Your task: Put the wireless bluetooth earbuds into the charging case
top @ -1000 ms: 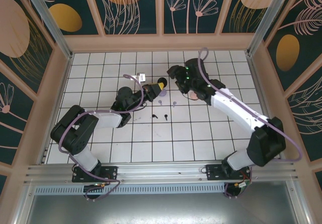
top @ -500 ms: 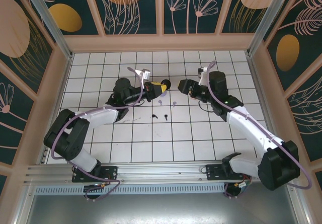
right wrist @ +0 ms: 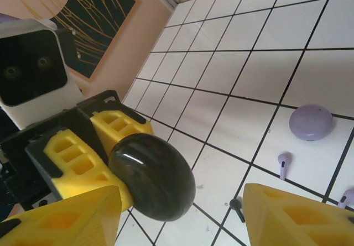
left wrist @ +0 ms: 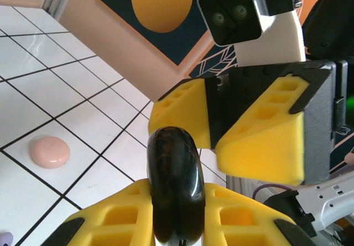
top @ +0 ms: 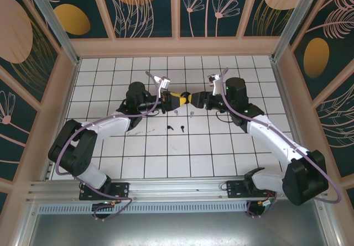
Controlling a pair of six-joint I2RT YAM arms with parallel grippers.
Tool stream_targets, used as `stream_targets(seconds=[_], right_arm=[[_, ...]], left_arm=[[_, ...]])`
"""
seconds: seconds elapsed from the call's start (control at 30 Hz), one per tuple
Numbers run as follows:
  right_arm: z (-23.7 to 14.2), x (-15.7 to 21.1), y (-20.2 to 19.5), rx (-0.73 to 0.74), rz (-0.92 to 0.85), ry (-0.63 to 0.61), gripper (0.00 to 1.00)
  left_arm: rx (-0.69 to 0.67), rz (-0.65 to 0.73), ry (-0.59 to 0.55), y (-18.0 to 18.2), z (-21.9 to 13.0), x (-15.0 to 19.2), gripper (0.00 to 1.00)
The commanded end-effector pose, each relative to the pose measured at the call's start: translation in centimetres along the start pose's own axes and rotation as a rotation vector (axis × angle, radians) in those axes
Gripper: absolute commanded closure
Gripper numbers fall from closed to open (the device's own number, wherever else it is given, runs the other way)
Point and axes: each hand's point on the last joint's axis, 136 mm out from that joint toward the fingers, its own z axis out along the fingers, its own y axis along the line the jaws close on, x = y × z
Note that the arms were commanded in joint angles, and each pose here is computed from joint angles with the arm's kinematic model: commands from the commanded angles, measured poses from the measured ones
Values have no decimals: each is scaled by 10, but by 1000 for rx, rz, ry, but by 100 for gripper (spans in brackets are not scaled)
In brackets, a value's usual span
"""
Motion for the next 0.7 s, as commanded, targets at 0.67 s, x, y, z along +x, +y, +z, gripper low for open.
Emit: stream_targets(seconds=[0.67], right_arm=[[11,-21,-43,103,53,-87,52]], left_arm=[[71,67,-14,-27,-5,-15,100]])
